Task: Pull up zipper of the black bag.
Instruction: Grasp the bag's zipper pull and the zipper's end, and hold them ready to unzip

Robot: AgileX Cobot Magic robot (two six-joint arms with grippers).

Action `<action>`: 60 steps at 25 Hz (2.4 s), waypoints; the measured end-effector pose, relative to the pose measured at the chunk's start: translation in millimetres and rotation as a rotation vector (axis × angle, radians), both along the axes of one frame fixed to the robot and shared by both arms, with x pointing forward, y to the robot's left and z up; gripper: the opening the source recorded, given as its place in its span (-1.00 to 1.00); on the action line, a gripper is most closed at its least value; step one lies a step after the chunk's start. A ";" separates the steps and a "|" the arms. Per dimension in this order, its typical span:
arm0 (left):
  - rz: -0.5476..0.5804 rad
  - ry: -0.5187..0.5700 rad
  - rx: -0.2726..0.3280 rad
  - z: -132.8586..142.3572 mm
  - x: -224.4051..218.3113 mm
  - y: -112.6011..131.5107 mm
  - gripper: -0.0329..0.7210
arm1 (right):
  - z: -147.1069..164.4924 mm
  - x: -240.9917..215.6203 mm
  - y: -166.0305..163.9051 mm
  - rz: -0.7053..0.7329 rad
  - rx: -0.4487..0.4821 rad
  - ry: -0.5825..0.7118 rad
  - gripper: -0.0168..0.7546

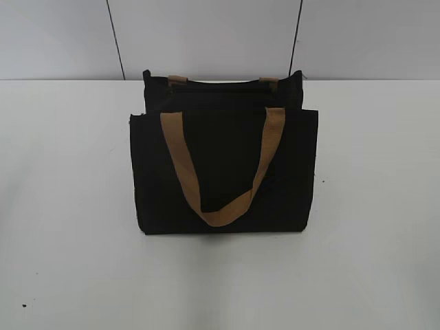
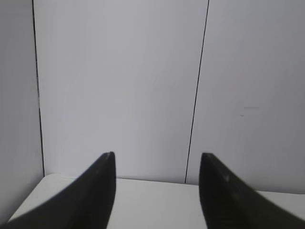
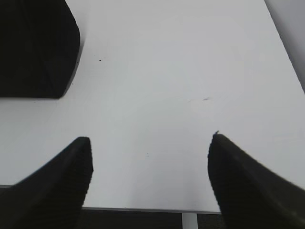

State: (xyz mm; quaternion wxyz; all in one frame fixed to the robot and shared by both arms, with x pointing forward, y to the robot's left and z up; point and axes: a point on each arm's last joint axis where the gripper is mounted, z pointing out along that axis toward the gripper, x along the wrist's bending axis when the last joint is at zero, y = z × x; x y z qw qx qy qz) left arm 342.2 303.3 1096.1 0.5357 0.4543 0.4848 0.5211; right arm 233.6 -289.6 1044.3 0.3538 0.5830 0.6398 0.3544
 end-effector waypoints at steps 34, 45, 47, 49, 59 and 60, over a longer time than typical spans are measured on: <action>-0.931 0.337 0.157 -193.3 177.9 -69.3 -0.04 | 0.0 0.0 0.1 0.000 0.001 0.000 0.54; -1.097 0.319 0.204 -223.7 202.8 -93.0 -0.04 | 0.0 0.0 0.2 0.001 0.002 0.000 0.54; -1.100 0.306 0.207 -226.2 207.2 -101.1 -0.04 | 0.0 0.0 0.2 0.001 0.002 0.000 0.54; -1.101 0.300 0.202 -229.4 211.3 -109.1 -0.04 | 0.0 0.0 0.3 0.002 0.003 0.000 0.54; -1.012 0.287 0.159 -245.7 225.5 -118.0 -0.08 | 0.7 -0.1 5.0 0.034 0.052 -0.003 0.54; -1.010 0.289 0.158 -246.3 225.5 -118.3 -0.12 | 0.9 -0.2 6.6 0.045 0.069 -0.004 0.54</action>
